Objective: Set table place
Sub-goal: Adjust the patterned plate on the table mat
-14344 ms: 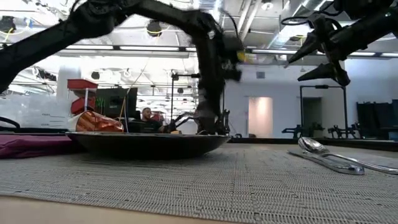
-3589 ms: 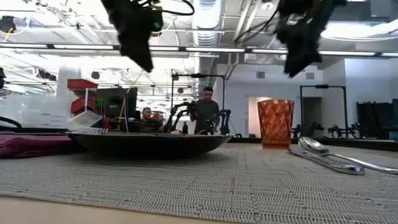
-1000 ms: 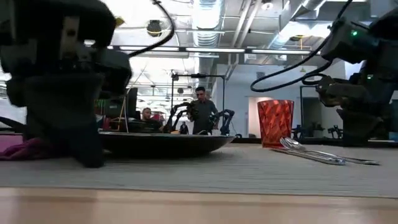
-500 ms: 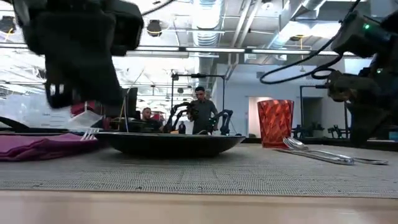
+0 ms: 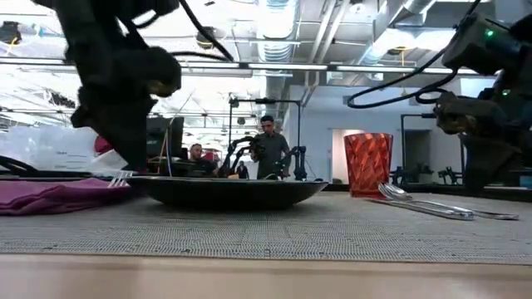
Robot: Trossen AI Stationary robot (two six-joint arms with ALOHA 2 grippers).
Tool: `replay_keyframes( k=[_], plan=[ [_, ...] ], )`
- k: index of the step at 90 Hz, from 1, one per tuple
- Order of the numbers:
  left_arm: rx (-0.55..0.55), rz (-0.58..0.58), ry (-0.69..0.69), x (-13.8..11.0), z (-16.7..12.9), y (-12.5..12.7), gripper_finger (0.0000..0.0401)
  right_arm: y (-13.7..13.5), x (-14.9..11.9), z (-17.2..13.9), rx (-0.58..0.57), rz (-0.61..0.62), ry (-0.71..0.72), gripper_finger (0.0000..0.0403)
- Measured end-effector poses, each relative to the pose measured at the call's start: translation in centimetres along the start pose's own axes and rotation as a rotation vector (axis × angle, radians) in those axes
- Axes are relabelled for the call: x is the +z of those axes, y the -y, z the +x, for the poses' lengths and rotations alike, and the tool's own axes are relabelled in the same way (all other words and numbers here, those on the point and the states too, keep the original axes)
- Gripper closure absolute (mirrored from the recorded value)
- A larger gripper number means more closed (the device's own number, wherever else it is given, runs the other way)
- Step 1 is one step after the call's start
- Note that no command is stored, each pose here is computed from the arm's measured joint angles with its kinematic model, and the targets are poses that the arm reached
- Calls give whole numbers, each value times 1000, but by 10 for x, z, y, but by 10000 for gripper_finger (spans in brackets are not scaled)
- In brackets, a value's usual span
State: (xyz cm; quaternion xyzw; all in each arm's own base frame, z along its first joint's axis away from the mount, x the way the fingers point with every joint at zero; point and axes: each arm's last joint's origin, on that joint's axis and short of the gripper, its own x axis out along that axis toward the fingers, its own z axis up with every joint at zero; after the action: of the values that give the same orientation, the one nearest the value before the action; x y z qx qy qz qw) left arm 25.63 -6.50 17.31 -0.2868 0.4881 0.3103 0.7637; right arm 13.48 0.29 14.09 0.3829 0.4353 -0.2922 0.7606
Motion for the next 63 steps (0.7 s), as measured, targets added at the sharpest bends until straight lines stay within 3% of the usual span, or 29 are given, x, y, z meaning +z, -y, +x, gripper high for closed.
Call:
replay_keyframes(
  k=[20,35,63],
  plan=[
    [-68,31,-142,12,17,-2,401,-1,0,0,3,0,1,403],
    [-157,36,-134,20,16,3,401,-1,0,0,4,7,1,403],
    [-168,2,-146,19,3,5,401,-1,0,0,8,19,-3,403]
  ],
)
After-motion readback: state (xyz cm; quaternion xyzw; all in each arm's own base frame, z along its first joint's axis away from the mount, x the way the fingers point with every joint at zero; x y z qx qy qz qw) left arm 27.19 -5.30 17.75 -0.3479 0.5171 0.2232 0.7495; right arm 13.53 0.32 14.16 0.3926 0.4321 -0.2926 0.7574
